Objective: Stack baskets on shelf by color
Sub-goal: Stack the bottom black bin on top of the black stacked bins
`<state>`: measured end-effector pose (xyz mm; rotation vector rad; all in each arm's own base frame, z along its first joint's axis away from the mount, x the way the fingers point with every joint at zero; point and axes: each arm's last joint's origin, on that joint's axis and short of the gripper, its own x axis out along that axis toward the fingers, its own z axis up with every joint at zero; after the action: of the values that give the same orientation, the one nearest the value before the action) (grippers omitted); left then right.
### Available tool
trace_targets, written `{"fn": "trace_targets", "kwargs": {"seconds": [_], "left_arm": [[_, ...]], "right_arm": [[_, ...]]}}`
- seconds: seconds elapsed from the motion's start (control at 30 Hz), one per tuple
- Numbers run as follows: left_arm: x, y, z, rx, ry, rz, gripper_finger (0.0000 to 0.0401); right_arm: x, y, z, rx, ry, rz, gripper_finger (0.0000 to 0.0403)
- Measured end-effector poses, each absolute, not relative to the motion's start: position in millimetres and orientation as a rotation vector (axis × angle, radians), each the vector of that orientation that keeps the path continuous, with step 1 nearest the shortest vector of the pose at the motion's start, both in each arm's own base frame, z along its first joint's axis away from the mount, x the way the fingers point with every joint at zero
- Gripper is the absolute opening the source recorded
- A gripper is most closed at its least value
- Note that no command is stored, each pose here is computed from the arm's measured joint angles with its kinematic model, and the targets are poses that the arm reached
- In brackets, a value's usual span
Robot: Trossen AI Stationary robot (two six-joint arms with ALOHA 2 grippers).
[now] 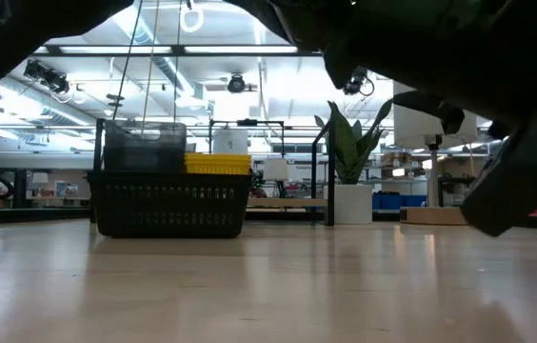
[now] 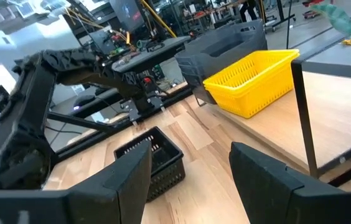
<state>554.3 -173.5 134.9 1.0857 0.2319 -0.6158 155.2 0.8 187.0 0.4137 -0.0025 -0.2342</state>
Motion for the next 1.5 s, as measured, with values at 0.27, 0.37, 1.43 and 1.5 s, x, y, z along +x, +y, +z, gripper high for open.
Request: {"fn": "trace_targets", "kwargs": {"seconds": [0.27,0.37,1.43,1.5], "left_arm": [[556,-169,136,1.094,0.224,-0.611,0.0142],[558,-162,136,1.094,0.235,-0.596,0.0141],[557,-166,148,1.003,0.380,-0.457,0.0013],[556,-169,159,1.006,0.420,-0.422,0.0013]], "right_arm": [[155,1,187,0.414,-0.003,-0.234,0.0221],[155,1,187,0.414,-0.003,-0.234,0.0221],[155,1,187,0.414,-0.002,-0.234,0.0221],[155,1,187,0.414,-0.002,-0.234,0.0221]]}}
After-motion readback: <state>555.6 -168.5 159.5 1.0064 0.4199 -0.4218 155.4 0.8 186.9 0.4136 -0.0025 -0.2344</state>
